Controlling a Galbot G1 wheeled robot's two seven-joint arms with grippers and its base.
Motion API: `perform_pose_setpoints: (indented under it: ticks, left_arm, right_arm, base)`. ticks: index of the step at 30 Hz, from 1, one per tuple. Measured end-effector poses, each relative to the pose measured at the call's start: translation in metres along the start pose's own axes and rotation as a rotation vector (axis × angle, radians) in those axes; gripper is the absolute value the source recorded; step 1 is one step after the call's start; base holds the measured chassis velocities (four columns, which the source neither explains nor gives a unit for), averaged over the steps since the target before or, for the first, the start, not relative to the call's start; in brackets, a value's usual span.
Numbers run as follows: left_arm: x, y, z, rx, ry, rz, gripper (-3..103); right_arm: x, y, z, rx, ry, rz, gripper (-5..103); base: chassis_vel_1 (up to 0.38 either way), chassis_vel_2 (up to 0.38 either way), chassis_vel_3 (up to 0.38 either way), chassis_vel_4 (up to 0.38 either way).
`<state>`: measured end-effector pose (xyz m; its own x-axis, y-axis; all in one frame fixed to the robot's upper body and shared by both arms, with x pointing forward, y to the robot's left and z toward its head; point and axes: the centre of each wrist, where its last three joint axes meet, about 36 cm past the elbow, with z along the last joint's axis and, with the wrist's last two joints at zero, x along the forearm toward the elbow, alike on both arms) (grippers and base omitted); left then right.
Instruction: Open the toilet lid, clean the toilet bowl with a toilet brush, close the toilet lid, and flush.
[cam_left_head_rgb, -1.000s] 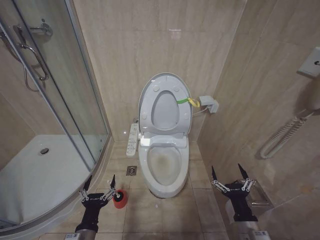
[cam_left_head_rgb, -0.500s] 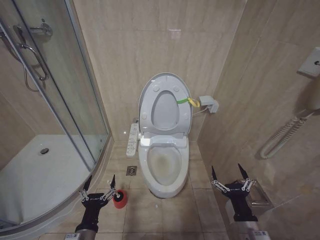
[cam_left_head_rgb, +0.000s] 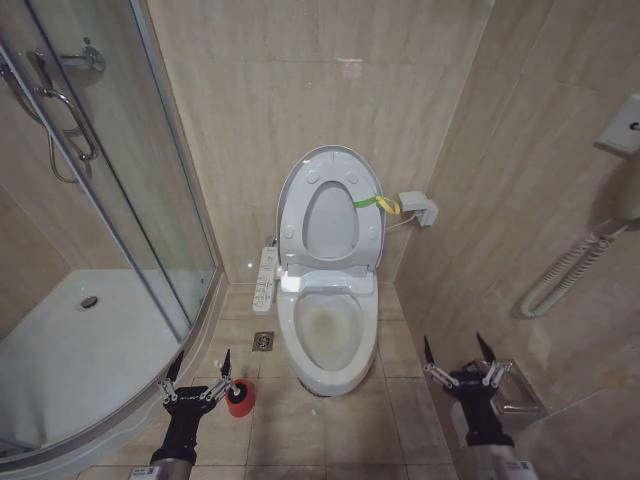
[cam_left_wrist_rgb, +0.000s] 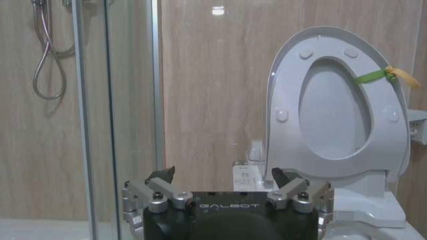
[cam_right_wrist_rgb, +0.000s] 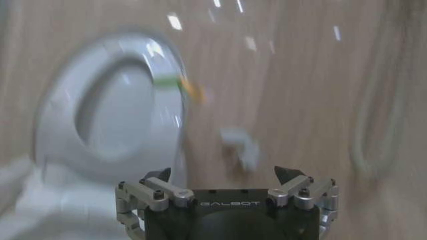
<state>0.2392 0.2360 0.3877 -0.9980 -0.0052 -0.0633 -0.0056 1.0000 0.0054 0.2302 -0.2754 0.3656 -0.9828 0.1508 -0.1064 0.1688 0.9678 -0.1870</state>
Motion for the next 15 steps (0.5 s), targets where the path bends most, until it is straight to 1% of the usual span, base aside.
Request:
perform_pose_setpoints:
  ticks: [1,2,3,5,7,11,15]
  left_arm:
    - [0.000,0.000,0.000,0.000,0.000,0.000,94]
    - [0.000,0.000,0.000,0.000,0.000,0.000,94]
    - [0.000,0.000,0.000,0.000,0.000,0.000,94]
    - [0.000,0.000,0.000,0.000,0.000,0.000,94]
    - [0.000,0.000,0.000,0.000,0.000,0.000,94]
    - [0.000,0.000,0.000,0.000,0.000,0.000,94]
    - [0.000,0.000,0.000,0.000,0.000,0.000,94]
  right_arm:
    - [0.006,0.008,0.003,-0.037,0.063,0.015,100]
    - [0.006,0.008,0.003,-0.037,0.063,0.015,100]
    - [0.009,0.017,0.002,-0.077,0.069,0.006,100]
    - [0.013,0.027,0.001,-0.117,0.067,-0.008,100]
    - [0.015,0.035,-0.001,-0.142,0.057,-0.016,100]
    - [0.008,0.040,-0.003,-0.157,0.032,-0.014,100]
    - [0.000,0.037,-0.002,-0.146,0.012,-0.007,100]
  base:
    - [0.000,0.000,0.000,0.000]
    - [0.000,0.000,0.000,0.000]
    - [0.000,0.000,0.000,0.000]
    - [0.000,0.000,0.000,0.000]
    - [0.000,0.000,0.000,0.000]
    - [0.000,0.000,0.000,0.000]
    - [0.000,0.000,0.000,0.000]
